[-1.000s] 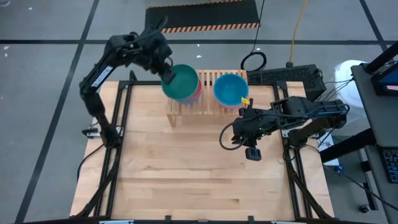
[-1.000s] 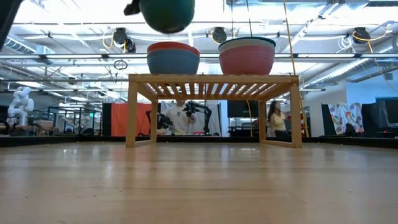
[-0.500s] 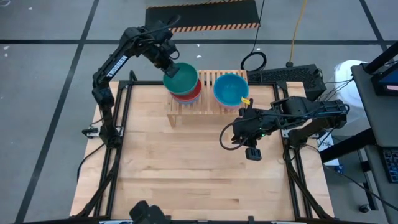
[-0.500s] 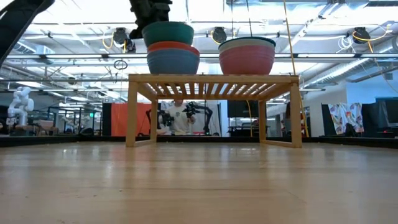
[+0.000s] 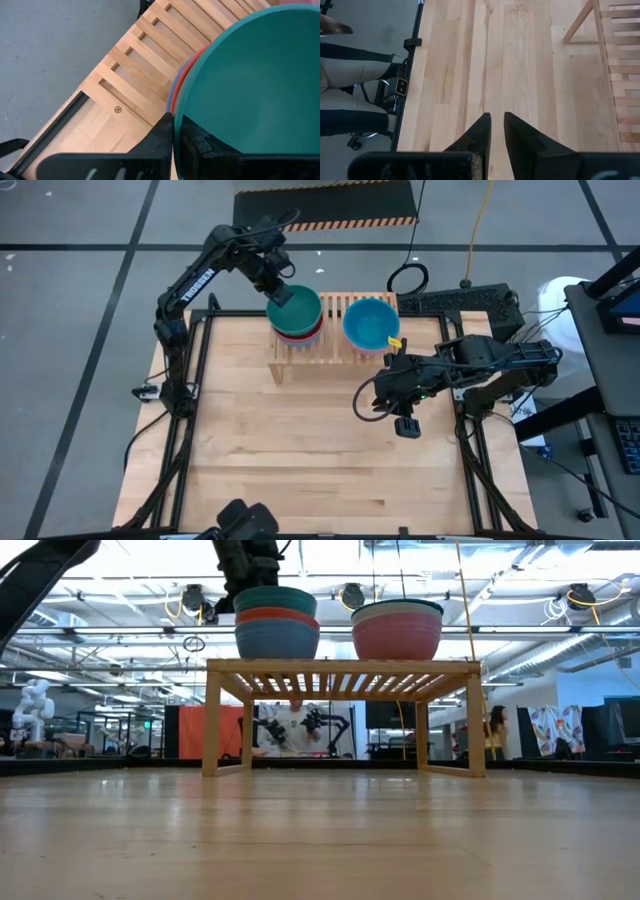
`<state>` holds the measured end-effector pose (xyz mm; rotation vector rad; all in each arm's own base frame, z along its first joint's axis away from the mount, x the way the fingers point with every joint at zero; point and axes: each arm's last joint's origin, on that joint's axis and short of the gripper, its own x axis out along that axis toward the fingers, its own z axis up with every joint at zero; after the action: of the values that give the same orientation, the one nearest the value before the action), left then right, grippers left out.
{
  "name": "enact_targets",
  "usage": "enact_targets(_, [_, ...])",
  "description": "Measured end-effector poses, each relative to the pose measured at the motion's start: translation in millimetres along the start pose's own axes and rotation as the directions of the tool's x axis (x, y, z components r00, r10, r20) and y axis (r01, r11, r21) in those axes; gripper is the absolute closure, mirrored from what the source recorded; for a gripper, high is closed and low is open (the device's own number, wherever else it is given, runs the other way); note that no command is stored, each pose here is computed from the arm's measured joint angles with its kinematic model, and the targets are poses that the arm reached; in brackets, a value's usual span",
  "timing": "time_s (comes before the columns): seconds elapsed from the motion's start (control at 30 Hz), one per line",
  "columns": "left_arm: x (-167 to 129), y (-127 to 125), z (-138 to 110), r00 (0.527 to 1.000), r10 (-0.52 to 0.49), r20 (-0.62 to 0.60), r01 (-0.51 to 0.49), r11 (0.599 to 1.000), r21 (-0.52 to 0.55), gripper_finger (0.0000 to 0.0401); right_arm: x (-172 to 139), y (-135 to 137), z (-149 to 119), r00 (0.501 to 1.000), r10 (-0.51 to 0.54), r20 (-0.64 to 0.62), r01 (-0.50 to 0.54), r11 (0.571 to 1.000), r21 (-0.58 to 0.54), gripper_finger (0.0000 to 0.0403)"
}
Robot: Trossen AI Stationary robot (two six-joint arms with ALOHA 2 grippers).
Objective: Place and stack bowls onto a shelf
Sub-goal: Stack the green bowl on top of the orange bowl on the shelf
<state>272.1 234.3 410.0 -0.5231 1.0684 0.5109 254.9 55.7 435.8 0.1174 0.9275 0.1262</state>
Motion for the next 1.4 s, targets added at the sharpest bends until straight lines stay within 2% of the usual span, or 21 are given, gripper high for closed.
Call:
enact_targets(0.1, [0.3, 0.0, 0.2, 1.000, 0.000, 0.000, 0.000, 1.000, -0.008, 0.0368, 0.0, 0.0, 0.0, 1.000, 0.000, 0.000, 0.000, 1.000, 0.000, 0.0358])
enact_targets(0.3, [0.6, -2.2, 0.0, 1.000, -0.002, -0.002, 0.002, 1.000, 0.000, 0.0360, 0.0, 0.0, 0.0, 1.000, 0.000, 0.000, 0.000, 1.000, 0.000, 0.0358])
enact_targets(0.73, [2.4, -15.2, 0.0, 1.000, -0.013, 0.000, 0.013, 0.990, 0.142, 0.0357, 0.0, 0.0, 0.0, 1.000, 0.000, 0.000, 0.000, 1.000, 0.000, 0.0358])
enact_targets(0.97, [2.3, -15.9, 0.1, 1.000, -0.014, 0.003, 0.014, 0.990, 0.142, 0.0357, 0.0, 0.0, 0.0, 1.000, 0.000, 0.000, 0.000, 1.000, 0.000, 0.0358])
enact_targets(1.4, [-14.1, -18.3, -1.7, 0.996, 0.000, 0.085, -0.016, 0.982, 0.188, 0.0356, 0.0, -0.1, 0.0, 1.000, -0.002, 0.001, 0.002, 1.000, 0.000, 0.0358])
